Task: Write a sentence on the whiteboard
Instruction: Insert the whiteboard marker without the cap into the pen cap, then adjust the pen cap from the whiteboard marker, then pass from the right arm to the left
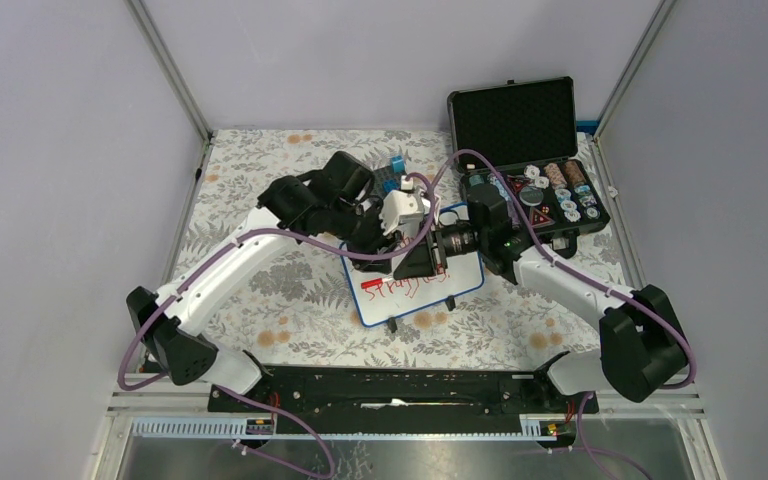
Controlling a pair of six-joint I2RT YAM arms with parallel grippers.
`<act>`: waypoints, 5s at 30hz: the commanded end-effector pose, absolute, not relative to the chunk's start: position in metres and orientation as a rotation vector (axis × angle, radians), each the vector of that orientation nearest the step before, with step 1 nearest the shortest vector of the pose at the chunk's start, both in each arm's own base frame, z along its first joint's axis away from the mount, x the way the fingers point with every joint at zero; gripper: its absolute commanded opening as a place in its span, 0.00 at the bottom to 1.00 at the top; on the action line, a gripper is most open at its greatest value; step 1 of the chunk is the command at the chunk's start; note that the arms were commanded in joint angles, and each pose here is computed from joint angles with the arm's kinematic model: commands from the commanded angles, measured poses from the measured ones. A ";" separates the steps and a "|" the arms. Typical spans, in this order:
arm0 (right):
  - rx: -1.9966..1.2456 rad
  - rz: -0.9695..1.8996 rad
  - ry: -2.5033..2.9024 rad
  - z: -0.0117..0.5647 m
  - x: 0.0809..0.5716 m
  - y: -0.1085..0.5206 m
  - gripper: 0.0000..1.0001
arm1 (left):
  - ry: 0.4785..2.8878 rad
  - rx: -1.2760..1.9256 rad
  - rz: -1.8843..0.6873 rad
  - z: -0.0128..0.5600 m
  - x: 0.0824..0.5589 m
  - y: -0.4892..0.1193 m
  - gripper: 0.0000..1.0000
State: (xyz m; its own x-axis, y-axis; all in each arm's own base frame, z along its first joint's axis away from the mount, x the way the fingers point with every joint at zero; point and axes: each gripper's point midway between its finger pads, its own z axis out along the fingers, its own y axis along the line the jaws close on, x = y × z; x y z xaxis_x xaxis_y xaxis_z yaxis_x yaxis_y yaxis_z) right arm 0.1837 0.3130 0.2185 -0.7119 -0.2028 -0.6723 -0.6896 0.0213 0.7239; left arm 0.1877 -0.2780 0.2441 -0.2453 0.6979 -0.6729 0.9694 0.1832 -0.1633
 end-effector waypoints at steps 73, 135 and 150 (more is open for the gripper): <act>-0.903 1.835 1.777 0.268 0.180 0.312 0.00 | 1.798 1.358 -1.239 0.277 0.193 -0.299 0.00; -0.699 1.678 1.812 0.306 0.236 0.279 0.88 | 1.996 1.150 -0.834 0.270 0.238 -0.238 0.00; -0.442 1.309 1.918 0.298 0.305 0.174 1.00 | 2.179 0.524 -0.716 0.257 0.326 -0.088 0.00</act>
